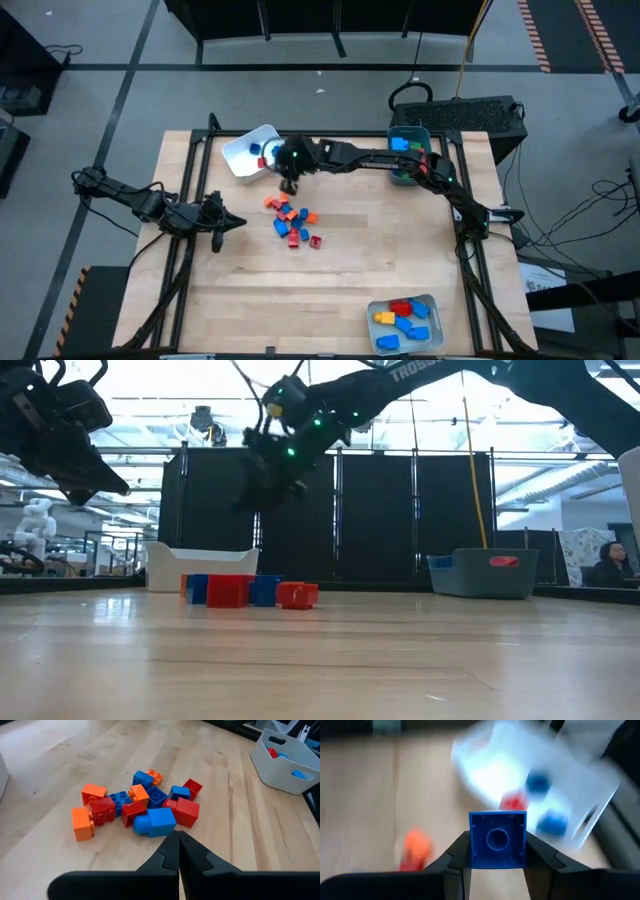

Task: Sort blocks by size
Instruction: Put the small 4 stud blue game piece into the white bin, then put the 4 stud orange game piece into the white bin

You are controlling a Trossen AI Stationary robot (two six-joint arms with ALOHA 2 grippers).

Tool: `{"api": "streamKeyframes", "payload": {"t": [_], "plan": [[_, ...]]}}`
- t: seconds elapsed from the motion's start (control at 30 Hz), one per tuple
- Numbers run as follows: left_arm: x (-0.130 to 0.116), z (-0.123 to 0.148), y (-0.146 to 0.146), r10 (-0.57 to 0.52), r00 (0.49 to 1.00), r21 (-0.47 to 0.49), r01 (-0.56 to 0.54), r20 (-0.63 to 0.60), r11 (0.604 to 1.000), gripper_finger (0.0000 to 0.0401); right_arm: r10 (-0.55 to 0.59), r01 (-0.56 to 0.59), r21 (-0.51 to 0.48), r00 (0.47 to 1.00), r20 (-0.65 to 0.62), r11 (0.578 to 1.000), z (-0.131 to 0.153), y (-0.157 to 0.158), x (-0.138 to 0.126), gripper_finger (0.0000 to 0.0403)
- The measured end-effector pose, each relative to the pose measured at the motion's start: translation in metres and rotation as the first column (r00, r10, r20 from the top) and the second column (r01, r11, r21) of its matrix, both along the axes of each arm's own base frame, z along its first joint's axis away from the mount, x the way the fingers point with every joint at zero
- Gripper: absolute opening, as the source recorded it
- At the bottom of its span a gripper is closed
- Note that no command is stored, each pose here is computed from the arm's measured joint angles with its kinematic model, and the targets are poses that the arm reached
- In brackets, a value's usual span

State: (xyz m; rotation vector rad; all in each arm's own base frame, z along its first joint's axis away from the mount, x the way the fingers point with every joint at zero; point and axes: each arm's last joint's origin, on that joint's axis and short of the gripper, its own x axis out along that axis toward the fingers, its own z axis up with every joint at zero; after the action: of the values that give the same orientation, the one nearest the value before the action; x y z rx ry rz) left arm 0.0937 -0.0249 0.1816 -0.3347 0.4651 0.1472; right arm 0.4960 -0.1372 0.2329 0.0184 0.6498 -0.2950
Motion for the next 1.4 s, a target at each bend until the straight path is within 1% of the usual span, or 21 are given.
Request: {"api": "streamKeyframes", "payload": {"t": [0.1,0.2,0.3,0.43,0.5,0.6,0.63,0.73,0.83,0.9,1.07,1.1,1.13,1.23,1.3,1.37,1.4], "plan": [[0.0,0.0,0.0,0.003,1.0,0.001,-0.003,0.0,1.0,0.0002,-0.064,0.068,-0.015,0.981,0.183,0.998,0.012,-0.014,0.007,0.0106],[0.0,0.0,0.0,0.003,1.0,0.0,-0.003,0.0,1.0,0.0002,-0.152,0.157,0.001,0.955,0.253,0.988,0.011,-0.029,0.008,0.0106],[0.0,0.0,0.0,0.004,1.0,0.0,-0.004,0.001,1.0,0.0002,-0.21,0.205,0.047,0.946,0.247,0.978,0.006,-0.042,0.004,0.0106],[0.0,0.0,0.0,0.01,1.0,0.003,-0.01,0.003,1.0,0.0002,-0.263,0.248,0.09,0.93,0.258,0.965,0.002,-0.054,0.001,0.0106],[0.0,0.0,0.0,0.015,1.0,0.006,-0.015,0.004,1.0,0.0002,-0.274,0.256,0.101,0.925,0.262,0.961,-0.004,-0.058,0.002,0.0106],[0.0,0.0,0.001,0.019,1.0,0.008,-0.019,0.004,1.0,0.0002,-0.267,0.24,0.128,0.924,0.273,0.962,-0.013,-0.06,0.006,0.0106],[0.0,0.0,0.001,0.022,1.0,0.009,-0.022,0.005,1.0,0.0002,-0.266,0.236,0.134,0.918,0.295,0.962,-0.016,-0.06,0.008,0.0106],[0.0,0.001,0.001,0.027,1.0,0.01,-0.027,0.009,1.0,0.0002,-0.269,0.234,0.149,0.917,0.294,0.961,-0.025,-0.063,0.016,0.0106],[0.0,0.001,0.001,0.029,1.0,0.012,-0.029,0.007,0.999,0.0002,-0.239,0.192,0.185,0.928,0.285,0.964,-0.038,-0.065,0.027,0.0106],[0.0,0.0,0.001,0.029,1.0,0.013,-0.029,0.006,0.999,0.0002,-0.234,0.184,0.2,0.936,0.264,0.962,-0.046,-0.067,0.034,0.0106],[0.0,0.0,0.001,0.029,1.0,0.014,-0.029,0.003,0.999,0.0002,-0.239,0.198,0.21,0.951,0.196,0.957,-0.049,-0.069,0.044,0.0106],[0.0,0.0,0.001,0.029,1.0,0.013,-0.029,0.003,0.999,0.0002,-0.238,0.198,0.21,0.953,0.187,0.958,-0.048,-0.069,0.045,0.0113],[0.0,0.0,0.001,0.029,1.0,0.014,-0.029,0.003,0.999,0.0002,-0.233,0.196,0.205,0.956,0.177,0.959,-0.049,-0.069,0.045,0.013],[0.0,0.0,0.001,0.029,1.0,0.015,-0.029,0.0,0.999,0.0002,-0.2,0.175,0.157,0.966,0.161,0.972,-0.05,-0.065,0.046,0.0205],[0.0,0.0,0.001,0.028,1.0,0.015,-0.028,-0.001,0.999,0.0002,-0.21,0.19,0.133,0.965,0.16,0.973,-0.05,-0.062,0.047,0.0253],[0.0,0.0,0.001,0.028,1.0,0.015,-0.028,0.0,0.999,0.0002,-0.227,0.21,0.117,0.961,0.16,0.971,-0.049,-0.061,0.048,0.0283],[0.0,0.0,0.001,0.028,1.0,0.015,-0.028,-0.001,0.999,0.0002,-0.23,0.213,0.117,0.96,0.16,0.97,-0.049,-0.06,0.048,0.029]]}}
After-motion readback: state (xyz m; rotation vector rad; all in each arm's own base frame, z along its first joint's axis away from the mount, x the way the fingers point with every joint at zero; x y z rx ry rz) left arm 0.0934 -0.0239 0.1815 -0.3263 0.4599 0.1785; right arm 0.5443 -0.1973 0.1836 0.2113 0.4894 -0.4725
